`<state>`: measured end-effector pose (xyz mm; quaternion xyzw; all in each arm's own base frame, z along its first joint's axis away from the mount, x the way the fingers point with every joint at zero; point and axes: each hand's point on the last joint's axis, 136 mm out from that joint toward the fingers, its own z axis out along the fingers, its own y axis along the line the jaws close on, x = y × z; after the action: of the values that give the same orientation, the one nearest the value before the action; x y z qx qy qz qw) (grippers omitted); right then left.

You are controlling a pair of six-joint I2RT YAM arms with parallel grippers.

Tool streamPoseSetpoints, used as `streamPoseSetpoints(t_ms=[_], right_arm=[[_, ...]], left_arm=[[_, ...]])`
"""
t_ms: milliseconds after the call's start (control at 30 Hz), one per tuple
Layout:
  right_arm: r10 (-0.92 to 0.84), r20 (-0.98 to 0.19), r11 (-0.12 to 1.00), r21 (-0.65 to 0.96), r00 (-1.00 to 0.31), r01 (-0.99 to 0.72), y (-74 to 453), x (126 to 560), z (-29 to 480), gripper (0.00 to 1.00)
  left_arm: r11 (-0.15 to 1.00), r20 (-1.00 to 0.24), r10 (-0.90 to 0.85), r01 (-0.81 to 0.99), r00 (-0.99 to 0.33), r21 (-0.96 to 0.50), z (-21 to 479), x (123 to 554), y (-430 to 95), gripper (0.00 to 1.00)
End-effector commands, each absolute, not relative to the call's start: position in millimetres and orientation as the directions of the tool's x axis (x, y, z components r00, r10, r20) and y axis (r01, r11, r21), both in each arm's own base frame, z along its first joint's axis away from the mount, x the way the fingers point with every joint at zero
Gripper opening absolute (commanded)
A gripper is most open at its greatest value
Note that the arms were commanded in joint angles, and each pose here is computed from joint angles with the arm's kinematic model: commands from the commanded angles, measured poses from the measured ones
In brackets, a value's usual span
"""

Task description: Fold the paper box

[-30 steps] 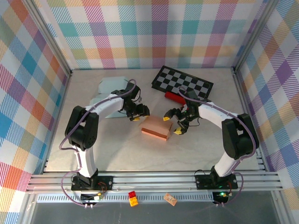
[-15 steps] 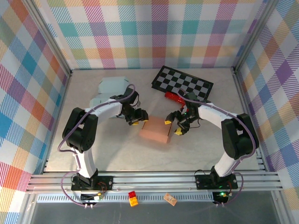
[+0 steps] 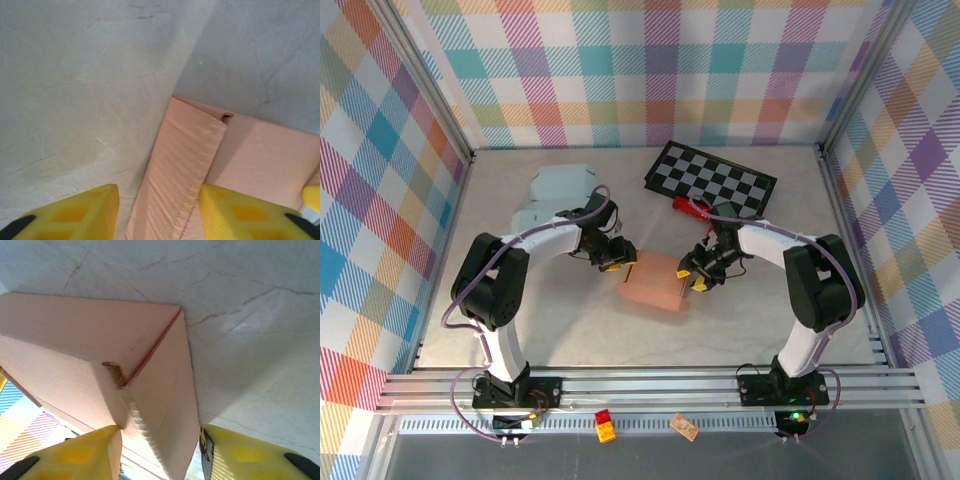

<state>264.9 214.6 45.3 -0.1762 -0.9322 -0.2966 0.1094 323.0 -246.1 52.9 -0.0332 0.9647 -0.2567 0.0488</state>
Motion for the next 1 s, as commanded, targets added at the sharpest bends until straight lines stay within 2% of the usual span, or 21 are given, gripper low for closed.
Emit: streamPoseSetpoints(t_ms=[0,100,300,433,733,967], right_arm=[[0.255,0.297,0.809,0.455,-0.92,0.372,206.9,263.4,33.8,0.41],[0.216,0.258,0.823,0.471,-0.942,0.318,207.2,268.7,40.1,0.42],[0.093,0.154,0.813,0.558,-0.984,0.165,215.4,276.4,52.7,0.62],[0.067,0.135,0.796,0.591,-0.989,0.135,217.5,278.2,55.0,0.69],[0.054,0.147,0.768,0.626,-0.988,0.136,220.3,271.9,47.7,0.74],[0.065,0.158,0.728,0.668,-0.985,0.155,222.9,272.4,44.2,0.75]], left_arm=[[0.842,-0.094,-0.083,-0.02,-0.992,-0.539,69.1,316.8,-251.7,0.41],[0.823,-0.11,-0.09,-0.011,-0.99,-0.568,77.9,314.2,-253.7,0.4],[0.807,-0.122,-0.09,-0.001,-0.988,-0.59,79.7,302.5,-249.7,0.44],[0.796,-0.1,-0.087,-0.008,-0.991,-0.606,70.9,298.2,-252.1,0.43],[0.762,-0.124,-0.08,0.02,-0.989,-0.647,69.3,307.0,-263.4,0.44],[0.769,-0.098,-0.067,0.011,-0.993,-0.639,52.6,300.8,-261.4,0.35]])
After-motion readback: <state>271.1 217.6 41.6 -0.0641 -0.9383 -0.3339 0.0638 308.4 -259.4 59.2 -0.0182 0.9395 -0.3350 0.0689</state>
